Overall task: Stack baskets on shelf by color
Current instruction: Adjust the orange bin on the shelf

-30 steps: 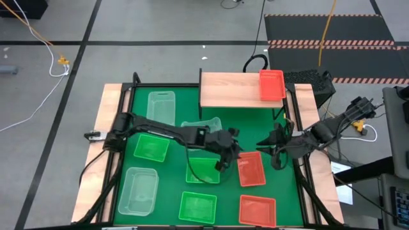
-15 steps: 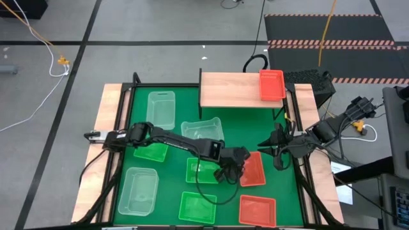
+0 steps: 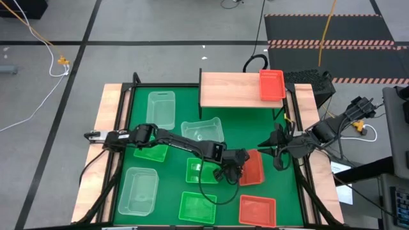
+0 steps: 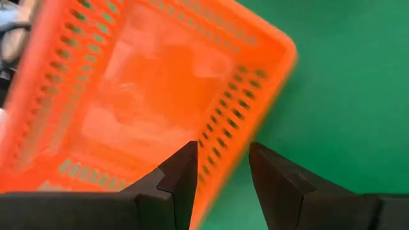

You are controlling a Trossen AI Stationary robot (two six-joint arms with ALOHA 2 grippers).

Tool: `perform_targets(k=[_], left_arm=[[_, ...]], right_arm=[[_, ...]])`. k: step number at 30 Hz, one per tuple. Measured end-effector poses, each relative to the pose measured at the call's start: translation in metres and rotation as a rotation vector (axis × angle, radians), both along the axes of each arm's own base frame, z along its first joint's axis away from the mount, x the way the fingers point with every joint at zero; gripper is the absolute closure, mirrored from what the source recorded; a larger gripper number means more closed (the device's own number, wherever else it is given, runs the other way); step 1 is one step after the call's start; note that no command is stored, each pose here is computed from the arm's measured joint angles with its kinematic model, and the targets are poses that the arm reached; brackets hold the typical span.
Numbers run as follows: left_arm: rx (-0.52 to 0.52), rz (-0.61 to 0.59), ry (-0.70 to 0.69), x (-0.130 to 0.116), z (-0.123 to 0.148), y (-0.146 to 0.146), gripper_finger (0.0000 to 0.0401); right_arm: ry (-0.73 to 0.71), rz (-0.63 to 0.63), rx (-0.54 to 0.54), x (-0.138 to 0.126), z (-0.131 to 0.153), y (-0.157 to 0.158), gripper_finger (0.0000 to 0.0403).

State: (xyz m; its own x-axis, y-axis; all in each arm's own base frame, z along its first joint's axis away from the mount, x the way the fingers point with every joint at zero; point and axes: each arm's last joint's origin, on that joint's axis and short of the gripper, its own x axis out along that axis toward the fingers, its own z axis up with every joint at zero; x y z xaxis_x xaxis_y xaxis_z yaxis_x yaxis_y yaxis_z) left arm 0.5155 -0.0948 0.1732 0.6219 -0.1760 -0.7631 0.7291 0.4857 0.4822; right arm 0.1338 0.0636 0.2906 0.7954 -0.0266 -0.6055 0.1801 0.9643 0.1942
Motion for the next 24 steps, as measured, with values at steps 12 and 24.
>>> perform_targets(k=[12,24], left_arm=[[0.027,0.003,-0.067,0.003,0.01,0.001,0.0256],[0.101,0.329,-0.215,0.008,0.024,0.003,0.0256]], right_arm=[[0.033,0.012,0.005,0.0,-0.011,0.001,0.0319],[0.05,-0.168,-0.12,-0.002,-0.02,-0.013,0.0319]])
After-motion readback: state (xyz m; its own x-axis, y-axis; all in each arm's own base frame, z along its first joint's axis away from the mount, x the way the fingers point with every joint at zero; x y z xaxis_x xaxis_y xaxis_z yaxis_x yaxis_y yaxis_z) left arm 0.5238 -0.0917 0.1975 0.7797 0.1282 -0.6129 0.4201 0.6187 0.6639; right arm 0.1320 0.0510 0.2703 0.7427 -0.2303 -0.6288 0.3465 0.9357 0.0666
